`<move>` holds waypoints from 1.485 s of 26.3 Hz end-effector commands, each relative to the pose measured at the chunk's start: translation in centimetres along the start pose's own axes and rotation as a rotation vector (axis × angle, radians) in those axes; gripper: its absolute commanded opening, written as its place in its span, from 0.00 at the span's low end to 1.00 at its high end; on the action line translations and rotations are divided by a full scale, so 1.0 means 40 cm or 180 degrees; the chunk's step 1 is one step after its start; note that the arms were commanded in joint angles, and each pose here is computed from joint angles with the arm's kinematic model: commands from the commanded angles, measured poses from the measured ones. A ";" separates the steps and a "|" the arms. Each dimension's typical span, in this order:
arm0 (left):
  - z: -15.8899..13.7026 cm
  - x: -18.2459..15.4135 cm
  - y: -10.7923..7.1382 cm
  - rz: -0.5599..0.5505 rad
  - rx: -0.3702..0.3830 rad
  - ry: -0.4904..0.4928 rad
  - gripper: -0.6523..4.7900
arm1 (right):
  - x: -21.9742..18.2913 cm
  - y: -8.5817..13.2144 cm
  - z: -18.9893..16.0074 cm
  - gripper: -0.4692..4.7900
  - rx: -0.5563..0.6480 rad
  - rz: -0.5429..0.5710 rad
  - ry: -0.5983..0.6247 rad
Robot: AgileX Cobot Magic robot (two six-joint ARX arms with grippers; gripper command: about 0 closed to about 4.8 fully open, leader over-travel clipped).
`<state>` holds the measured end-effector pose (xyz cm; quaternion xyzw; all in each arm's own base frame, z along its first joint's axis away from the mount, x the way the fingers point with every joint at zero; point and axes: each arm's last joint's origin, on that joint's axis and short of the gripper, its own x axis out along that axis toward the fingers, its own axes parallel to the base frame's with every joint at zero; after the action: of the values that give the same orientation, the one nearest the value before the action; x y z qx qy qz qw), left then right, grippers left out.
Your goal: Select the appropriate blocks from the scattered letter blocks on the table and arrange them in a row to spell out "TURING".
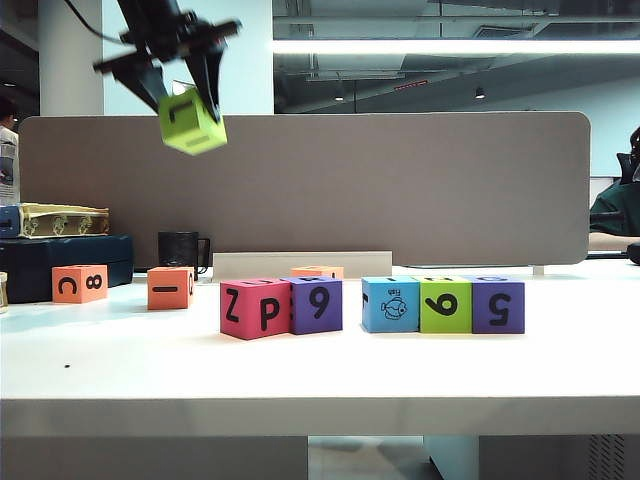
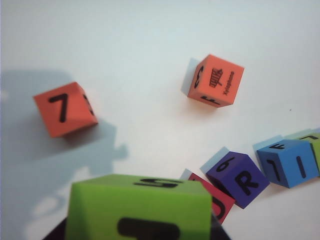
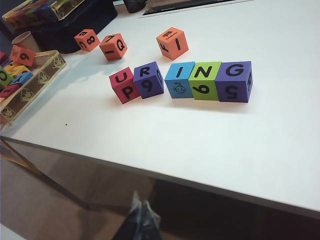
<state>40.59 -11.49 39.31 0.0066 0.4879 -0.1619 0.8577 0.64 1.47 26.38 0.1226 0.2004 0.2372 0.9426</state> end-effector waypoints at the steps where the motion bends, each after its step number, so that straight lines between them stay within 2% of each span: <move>1: -0.008 -0.071 -0.009 0.0037 0.0036 -0.0167 0.56 | -0.005 0.003 0.002 0.09 -0.0045 0.0009 -0.0074; 12: -0.081 -0.350 -0.043 0.0042 0.0102 -0.0893 0.55 | -0.005 0.003 0.002 0.09 -0.0045 0.0009 -0.0074; 18: -0.107 -0.411 -0.037 0.0567 0.0035 -0.1087 0.55 | -0.005 0.003 0.002 0.09 -0.0044 0.0008 -0.0073; 26: -0.095 -0.325 -0.014 0.1054 -0.0023 -0.0745 0.56 | -0.005 0.004 0.003 0.09 -0.0046 0.0009 -0.0079; 30: -0.075 -0.234 -0.007 0.0890 -0.0004 -0.0691 0.56 | -0.005 0.004 0.003 0.09 -0.0046 0.0008 -0.0079; 33: -0.074 -0.198 -0.005 0.0769 -0.0007 -0.0630 0.56 | -0.005 0.004 0.003 0.09 -0.0047 0.0008 -0.0079; 39: -0.106 -0.074 0.022 0.0800 -0.0047 -0.0148 0.56 | -0.005 0.004 0.003 0.09 -0.0050 0.0009 -0.0083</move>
<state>35.63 -9.14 39.83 0.0619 0.4712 -0.0497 0.8785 0.64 1.47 26.38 0.1225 0.2000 0.2373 0.9427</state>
